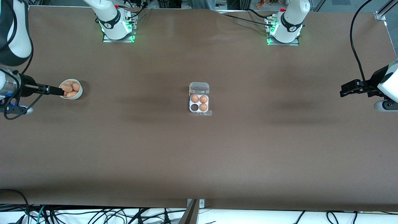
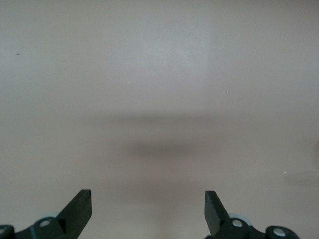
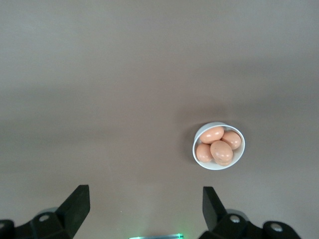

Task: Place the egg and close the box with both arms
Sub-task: 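Move the right gripper over the white egg bowl and lower, then grasp a brown egg from the bowl with the right gripper, then carry the egg with the right gripper over the plastic egg box, then lower the egg into the empty box slot and open the right gripper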

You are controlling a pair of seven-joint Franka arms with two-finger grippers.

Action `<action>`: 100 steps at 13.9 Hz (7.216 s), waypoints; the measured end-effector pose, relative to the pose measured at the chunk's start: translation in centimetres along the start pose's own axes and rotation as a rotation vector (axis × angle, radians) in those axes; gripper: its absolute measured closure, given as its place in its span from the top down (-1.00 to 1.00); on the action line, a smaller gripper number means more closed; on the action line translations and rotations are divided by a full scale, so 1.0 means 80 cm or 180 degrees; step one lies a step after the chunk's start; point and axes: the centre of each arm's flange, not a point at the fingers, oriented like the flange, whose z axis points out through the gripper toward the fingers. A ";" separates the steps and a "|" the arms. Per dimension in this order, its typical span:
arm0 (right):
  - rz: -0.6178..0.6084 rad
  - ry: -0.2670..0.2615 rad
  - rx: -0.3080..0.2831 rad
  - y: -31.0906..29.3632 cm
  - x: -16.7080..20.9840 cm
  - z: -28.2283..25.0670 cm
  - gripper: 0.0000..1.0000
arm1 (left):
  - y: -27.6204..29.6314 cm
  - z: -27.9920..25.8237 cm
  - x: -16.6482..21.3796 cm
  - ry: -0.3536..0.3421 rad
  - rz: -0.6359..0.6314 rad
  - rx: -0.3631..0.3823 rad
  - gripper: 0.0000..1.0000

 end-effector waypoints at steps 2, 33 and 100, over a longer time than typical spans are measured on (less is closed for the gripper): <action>0.0070 -0.0109 -0.0002 0.019 0.008 0.035 1.00 | 0.000 0.000 0.000 -0.0001 0.0000 0.0000 1.00; -0.0576 0.0132 -0.0024 0.171 -0.047 0.306 0.52 | 0.001 0.011 0.006 -0.0051 0.0006 -0.0001 1.00; 0.0504 0.0234 0.0548 -0.676 -0.083 0.284 -0.04 | -0.004 0.012 0.006 -0.0053 -0.0016 -0.0002 1.00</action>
